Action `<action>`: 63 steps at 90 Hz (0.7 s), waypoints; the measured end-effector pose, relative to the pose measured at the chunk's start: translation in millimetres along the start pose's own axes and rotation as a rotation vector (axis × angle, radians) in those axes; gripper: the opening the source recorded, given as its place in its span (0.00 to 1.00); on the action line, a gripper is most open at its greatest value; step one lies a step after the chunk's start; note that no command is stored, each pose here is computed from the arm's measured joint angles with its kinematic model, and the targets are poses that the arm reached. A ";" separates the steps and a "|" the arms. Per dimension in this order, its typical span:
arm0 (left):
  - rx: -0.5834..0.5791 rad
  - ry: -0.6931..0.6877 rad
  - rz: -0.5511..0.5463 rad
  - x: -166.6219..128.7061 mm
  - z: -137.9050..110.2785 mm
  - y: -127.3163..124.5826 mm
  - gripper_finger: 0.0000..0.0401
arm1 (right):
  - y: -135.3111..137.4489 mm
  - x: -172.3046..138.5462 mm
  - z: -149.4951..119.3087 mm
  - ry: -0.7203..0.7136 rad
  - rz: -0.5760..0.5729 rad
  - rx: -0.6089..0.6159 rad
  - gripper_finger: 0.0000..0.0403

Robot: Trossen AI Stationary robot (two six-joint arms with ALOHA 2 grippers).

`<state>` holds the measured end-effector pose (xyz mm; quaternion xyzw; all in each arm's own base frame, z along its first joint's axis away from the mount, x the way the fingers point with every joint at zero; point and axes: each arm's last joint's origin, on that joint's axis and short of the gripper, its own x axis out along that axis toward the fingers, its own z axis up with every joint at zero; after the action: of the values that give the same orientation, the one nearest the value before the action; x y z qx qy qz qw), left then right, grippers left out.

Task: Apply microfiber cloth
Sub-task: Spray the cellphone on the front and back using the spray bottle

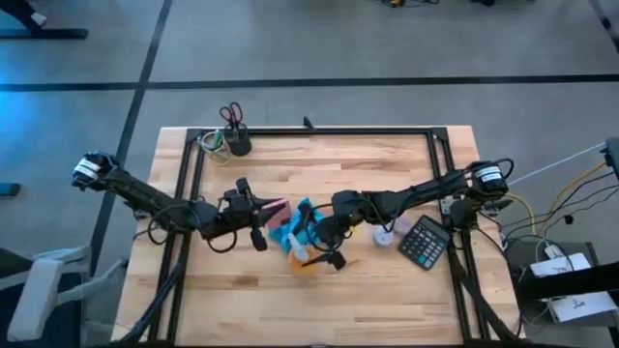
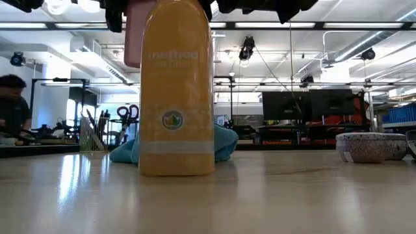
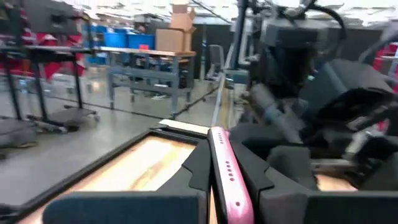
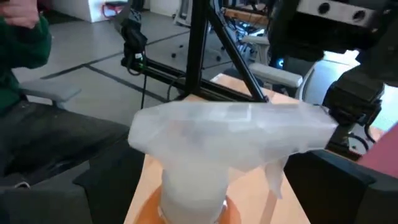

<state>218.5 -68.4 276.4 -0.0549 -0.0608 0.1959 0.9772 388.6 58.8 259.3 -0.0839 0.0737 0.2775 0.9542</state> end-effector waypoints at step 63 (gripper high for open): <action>0.047 -0.103 0.099 -14.6 22.5 0.7 0.03 | -0.7 -0.1 -1.8 0.024 -0.037 0.041 0.46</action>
<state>201.7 -71.6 297.1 -0.0246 -0.1036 0.2480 0.9629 388.8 57.8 257.6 -0.0691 0.0891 0.2572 0.9598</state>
